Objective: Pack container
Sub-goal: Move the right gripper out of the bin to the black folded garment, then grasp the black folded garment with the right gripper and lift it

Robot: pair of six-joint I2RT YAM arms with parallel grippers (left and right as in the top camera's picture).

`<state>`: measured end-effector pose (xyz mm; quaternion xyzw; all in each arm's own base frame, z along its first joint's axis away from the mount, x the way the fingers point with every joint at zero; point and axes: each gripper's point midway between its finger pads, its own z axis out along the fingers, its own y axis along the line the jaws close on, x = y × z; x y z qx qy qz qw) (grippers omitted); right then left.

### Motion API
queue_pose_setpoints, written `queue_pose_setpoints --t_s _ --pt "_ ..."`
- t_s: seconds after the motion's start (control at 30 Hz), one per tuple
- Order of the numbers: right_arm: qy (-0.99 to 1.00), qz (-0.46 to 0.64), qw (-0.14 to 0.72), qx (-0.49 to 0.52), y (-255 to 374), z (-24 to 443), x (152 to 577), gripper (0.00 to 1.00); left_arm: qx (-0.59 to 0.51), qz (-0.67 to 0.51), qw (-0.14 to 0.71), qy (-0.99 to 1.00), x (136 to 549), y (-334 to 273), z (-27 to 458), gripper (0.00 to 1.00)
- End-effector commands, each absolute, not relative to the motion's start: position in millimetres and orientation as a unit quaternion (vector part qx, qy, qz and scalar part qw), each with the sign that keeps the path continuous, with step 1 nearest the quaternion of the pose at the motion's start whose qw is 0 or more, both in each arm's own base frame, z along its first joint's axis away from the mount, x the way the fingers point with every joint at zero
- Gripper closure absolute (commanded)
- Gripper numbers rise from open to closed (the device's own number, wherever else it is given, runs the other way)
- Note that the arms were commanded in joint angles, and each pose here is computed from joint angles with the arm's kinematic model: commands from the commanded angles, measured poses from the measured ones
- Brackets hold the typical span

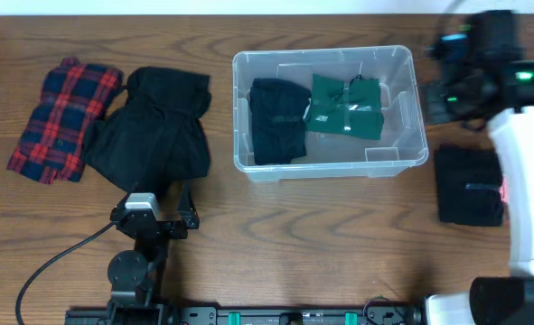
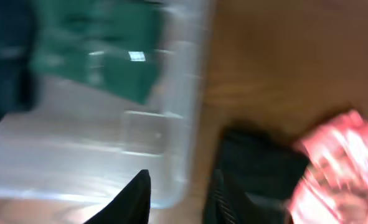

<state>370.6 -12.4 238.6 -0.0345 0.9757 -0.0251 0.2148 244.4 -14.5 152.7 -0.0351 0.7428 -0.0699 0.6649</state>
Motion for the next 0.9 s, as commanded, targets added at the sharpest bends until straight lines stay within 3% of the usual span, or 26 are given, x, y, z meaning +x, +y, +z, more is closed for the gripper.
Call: queue_pose_setpoints --t_s 0.0,0.17,0.5,0.8,0.87 --pt "0.977 -0.028 0.197 0.075 -56 226 367 0.65 -0.04 -0.064 0.648 0.758 244 -13 137 0.02" --pt "0.969 -0.032 0.168 0.18 -111 207 358 0.64 -0.04 -0.064 0.648 0.758 244 -13 137 0.02" --pt "0.963 -0.031 0.096 0.251 -152 137 327 0.53 -0.04 -0.064 0.648 0.758 244 -13 137 0.02" --pt "0.944 -0.019 0.032 0.328 -178 98 274 0.37 -0.04 -0.064 0.648 0.758 244 -13 137 0.02" --pt "0.938 -0.015 0.03 0.345 -186 91 267 0.29 -0.04 -0.064 0.648 0.758 244 -13 137 0.02"
